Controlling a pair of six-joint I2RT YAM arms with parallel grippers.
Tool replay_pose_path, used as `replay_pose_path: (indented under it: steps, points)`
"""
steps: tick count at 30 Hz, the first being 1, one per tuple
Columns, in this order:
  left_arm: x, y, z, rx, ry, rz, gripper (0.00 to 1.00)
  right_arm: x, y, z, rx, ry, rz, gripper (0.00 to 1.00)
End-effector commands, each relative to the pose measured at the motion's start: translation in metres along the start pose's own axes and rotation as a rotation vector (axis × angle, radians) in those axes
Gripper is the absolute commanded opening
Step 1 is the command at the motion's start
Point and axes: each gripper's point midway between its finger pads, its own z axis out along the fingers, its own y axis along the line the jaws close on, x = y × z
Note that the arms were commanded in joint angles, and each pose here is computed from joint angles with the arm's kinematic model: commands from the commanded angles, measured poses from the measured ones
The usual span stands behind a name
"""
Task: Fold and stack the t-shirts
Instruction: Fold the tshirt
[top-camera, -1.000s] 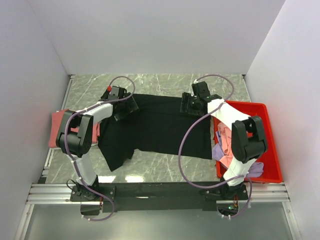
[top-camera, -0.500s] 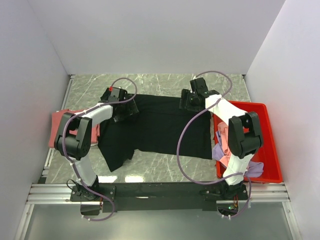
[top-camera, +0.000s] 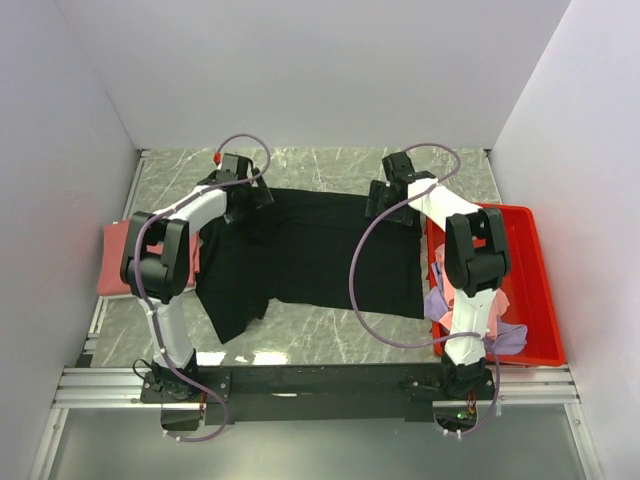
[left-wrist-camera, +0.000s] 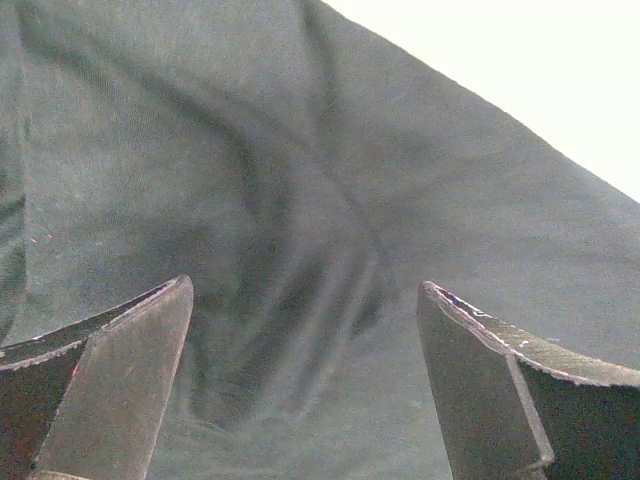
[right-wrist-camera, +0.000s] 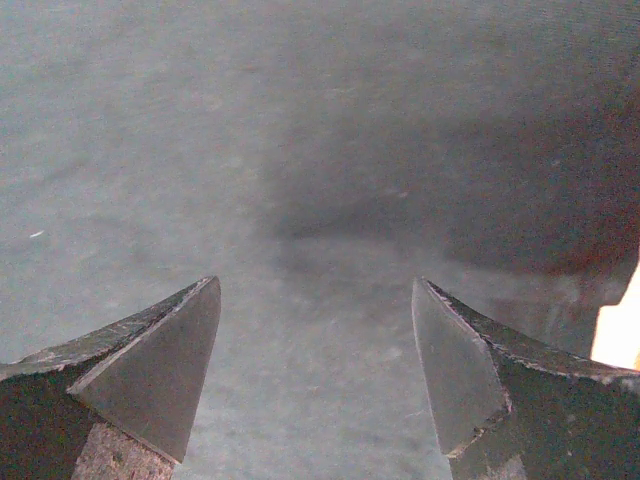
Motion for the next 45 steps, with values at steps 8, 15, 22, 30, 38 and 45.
replay_pose_path:
  steps: [8,15,22,30,38,45]
  points:
    - [0.002,0.003,0.021,-0.023,0.032,0.011,1.0,0.005,-0.021,0.023,0.061,0.112,0.001,0.84]
    - [0.003,0.0,0.029,-0.005,0.039,0.008,0.99,0.001,-0.044,0.039,0.161,0.166,-0.013,0.83]
    - [0.005,-0.001,0.039,-0.011,0.058,0.012,1.0,-0.022,-0.049,0.047,0.166,0.195,-0.031,0.83]
    - [0.002,-0.008,0.051,0.007,0.069,0.022,0.99,-0.049,-0.06,0.053,0.147,0.197,-0.001,0.84]
    - [-0.006,-0.009,0.056,-0.019,0.067,0.04,0.99,-0.068,-0.062,0.053,0.119,0.175,-0.012,0.83]
    - [-0.037,-0.026,0.022,0.027,-0.017,0.043,1.0,-0.102,-0.042,0.023,0.029,0.064,-0.079,0.84]
